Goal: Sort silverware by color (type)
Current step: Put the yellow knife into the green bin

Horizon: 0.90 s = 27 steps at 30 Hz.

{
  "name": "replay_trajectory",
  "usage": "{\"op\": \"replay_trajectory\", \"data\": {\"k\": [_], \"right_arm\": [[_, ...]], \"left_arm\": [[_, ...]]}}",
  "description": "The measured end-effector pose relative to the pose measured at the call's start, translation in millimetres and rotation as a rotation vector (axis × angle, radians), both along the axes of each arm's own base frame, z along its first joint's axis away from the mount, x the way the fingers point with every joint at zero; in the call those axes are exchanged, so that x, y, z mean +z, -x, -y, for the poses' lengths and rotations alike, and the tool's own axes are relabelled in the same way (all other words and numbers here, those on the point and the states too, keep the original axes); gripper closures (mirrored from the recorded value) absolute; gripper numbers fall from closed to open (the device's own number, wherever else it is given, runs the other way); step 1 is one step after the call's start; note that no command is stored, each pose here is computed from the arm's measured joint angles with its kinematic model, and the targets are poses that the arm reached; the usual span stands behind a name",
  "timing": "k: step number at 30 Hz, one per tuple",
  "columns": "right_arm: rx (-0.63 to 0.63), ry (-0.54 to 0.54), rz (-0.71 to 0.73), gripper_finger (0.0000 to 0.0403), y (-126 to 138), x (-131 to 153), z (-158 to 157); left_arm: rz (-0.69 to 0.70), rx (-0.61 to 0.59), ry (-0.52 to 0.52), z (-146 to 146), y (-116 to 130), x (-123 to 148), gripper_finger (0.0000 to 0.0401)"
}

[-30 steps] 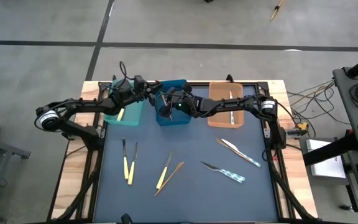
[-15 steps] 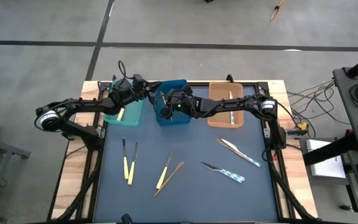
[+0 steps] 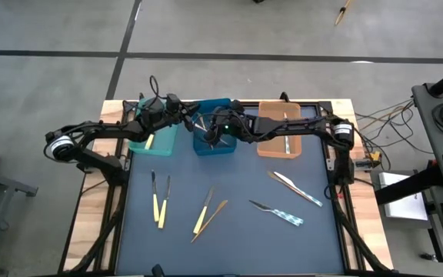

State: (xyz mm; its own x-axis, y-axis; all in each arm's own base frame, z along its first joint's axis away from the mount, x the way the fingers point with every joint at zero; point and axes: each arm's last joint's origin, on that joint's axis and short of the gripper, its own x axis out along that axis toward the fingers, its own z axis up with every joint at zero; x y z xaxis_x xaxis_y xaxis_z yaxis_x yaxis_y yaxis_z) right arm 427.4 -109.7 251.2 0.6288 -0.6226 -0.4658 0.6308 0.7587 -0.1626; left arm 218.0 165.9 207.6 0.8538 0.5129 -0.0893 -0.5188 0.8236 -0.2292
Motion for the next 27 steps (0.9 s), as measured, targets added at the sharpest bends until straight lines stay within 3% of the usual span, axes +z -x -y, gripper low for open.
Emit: {"op": "replay_trajectory", "data": {"k": [12,19,27], "right_arm": [[0.266,-0.091,-0.225,0.024,53,50,-18],[0.28,-0.093,-0.286,0.0308,94,84,-28],[0.269,-0.093,-0.243,0.039,132,108,-36]], "left_arm": [[-0.133,-0.168,0.022,8,3,-7,0.0401],[-0.179,-0.203,0.053,9,2,-10,0.0401],[-0.292,-0.244,0.038,5,-11,10,0.0401]]}}
